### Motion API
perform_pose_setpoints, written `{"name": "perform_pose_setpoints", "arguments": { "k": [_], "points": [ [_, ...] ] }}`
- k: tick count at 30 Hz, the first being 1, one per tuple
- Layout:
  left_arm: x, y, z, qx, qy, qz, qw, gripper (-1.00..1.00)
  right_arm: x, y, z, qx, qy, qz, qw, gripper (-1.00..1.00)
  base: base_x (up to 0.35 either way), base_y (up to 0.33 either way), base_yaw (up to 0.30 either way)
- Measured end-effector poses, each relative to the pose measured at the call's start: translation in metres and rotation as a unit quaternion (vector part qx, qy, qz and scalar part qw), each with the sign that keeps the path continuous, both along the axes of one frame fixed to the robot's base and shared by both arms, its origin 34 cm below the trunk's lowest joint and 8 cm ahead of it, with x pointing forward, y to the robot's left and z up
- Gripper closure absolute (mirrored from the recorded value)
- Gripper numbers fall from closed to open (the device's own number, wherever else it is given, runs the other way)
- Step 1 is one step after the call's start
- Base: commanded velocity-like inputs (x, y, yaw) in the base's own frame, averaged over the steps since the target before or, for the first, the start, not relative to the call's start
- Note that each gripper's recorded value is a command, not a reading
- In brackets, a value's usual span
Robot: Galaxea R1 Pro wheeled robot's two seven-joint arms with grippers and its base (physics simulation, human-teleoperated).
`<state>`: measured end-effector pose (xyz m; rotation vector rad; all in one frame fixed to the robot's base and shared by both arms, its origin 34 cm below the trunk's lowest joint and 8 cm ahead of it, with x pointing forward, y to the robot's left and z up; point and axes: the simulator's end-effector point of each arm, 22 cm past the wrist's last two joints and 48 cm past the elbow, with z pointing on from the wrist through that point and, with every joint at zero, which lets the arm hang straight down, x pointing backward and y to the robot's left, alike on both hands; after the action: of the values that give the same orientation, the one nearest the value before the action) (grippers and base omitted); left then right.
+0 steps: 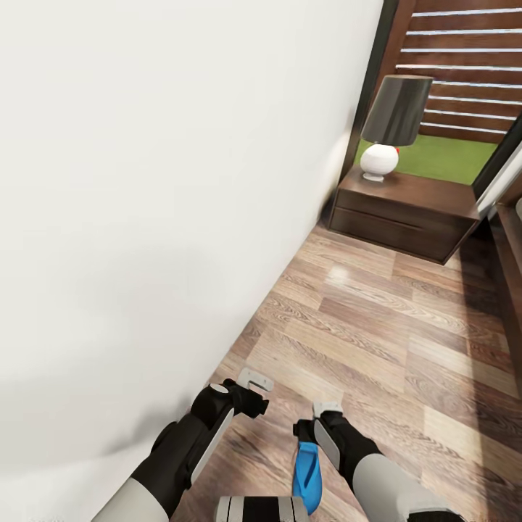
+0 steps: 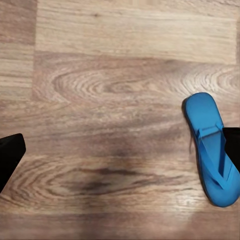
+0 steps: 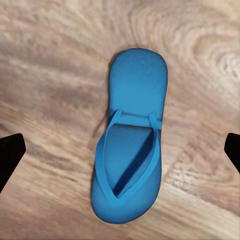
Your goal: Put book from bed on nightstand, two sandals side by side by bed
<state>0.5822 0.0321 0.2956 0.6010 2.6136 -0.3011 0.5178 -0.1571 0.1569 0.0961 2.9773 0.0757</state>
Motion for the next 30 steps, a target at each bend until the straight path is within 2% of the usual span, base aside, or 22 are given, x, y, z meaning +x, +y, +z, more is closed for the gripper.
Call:
{"name": "perform_pose_setpoints", "arguments": {
  "k": [30],
  "points": [
    [-0.006,0.000,-0.015,0.000,0.014,0.000,0.9999,-1.00,0.002,-0.001,-0.009,-0.001,0.007,0.000,1.0000,-1.00,0.000,0.000,0.000]
  ]
}}
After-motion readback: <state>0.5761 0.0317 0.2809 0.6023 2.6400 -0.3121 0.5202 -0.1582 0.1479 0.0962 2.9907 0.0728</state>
